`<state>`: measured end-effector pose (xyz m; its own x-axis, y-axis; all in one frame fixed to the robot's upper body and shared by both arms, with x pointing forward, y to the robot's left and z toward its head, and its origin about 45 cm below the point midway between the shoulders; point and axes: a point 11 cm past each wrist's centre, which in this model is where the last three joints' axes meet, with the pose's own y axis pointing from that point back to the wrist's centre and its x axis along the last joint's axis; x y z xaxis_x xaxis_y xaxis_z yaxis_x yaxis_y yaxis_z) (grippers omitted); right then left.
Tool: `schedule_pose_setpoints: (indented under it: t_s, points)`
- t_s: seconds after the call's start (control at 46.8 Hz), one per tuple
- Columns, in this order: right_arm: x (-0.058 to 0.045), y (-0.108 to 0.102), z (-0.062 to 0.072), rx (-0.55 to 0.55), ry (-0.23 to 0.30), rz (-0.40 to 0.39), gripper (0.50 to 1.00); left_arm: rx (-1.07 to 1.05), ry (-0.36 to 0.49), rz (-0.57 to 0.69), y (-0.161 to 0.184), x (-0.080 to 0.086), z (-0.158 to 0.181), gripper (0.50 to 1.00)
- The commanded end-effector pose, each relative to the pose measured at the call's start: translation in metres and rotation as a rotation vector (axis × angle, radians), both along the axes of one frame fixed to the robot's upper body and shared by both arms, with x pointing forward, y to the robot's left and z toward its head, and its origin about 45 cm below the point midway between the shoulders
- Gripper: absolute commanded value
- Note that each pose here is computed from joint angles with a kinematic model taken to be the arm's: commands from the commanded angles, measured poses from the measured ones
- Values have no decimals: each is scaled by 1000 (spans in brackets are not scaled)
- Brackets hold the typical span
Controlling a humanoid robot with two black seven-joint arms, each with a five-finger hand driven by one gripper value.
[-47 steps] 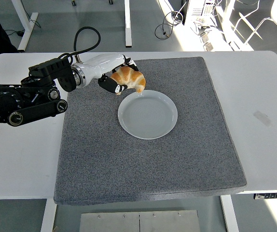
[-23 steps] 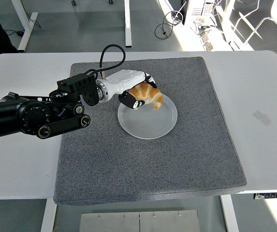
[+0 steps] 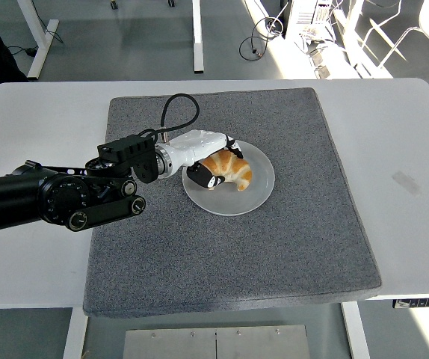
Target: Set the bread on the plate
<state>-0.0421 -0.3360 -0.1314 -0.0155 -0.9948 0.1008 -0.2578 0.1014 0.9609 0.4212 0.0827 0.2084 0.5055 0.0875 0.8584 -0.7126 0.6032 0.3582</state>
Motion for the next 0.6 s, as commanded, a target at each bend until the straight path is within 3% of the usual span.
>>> schedule_pose_setpoints:
  t_s: [0.0, 0.235, 0.299, 0.385, 0.577]
  points:
    - [0, 0, 0, 0, 0, 0, 1000, 5, 1, 7, 2, 1, -2, 500]
    - [0, 0, 0, 0, 0, 0, 1000, 8, 9, 18, 6, 1, -7, 508]
    - [0, 0, 0, 0, 0, 0, 1000, 6, 10, 19, 6, 1, -7, 576]
    - [0, 0, 0, 0, 0, 0, 1000, -2, 11, 22, 5, 1, -6, 702]
    - [0, 0, 0, 0, 0, 0, 1000, -19, 15, 26, 1, 1, -4, 804]
